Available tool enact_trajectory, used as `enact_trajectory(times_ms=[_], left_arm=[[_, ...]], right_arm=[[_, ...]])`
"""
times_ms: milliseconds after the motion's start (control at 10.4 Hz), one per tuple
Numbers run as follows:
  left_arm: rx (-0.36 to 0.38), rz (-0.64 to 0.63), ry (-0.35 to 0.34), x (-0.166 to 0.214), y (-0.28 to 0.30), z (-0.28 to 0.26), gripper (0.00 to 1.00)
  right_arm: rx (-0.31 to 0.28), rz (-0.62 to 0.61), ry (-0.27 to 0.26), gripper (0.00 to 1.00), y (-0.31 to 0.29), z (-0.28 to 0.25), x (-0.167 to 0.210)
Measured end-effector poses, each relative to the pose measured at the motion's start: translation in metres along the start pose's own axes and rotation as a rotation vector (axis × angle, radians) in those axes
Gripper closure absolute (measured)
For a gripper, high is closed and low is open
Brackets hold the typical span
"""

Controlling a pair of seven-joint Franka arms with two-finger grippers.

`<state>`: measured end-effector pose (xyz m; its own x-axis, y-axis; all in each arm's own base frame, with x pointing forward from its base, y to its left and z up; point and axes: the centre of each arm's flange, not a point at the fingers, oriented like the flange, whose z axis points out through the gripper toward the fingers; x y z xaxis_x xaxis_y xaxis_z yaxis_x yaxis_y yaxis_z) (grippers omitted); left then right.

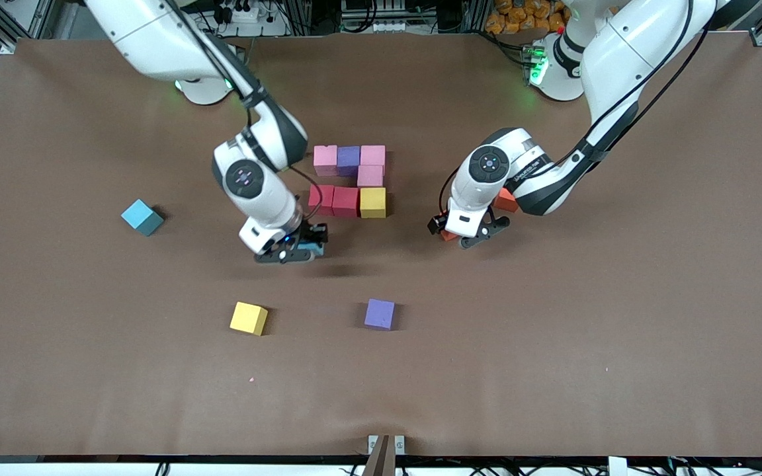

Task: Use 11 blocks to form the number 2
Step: 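Place the blue cube below the red cubes with the right gripper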

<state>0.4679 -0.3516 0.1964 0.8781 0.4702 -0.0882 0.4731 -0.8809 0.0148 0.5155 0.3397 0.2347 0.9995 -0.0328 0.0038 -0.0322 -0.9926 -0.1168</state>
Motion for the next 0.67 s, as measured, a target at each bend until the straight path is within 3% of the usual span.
enact_trajectory(times_ms=[670], left_arm=[[0.000,0.001,0.000,0.000,0.000,0.000,0.00]], right_arm=[[-0.050,0.103,-0.029,0.44,0.003,0.023,-0.019]])
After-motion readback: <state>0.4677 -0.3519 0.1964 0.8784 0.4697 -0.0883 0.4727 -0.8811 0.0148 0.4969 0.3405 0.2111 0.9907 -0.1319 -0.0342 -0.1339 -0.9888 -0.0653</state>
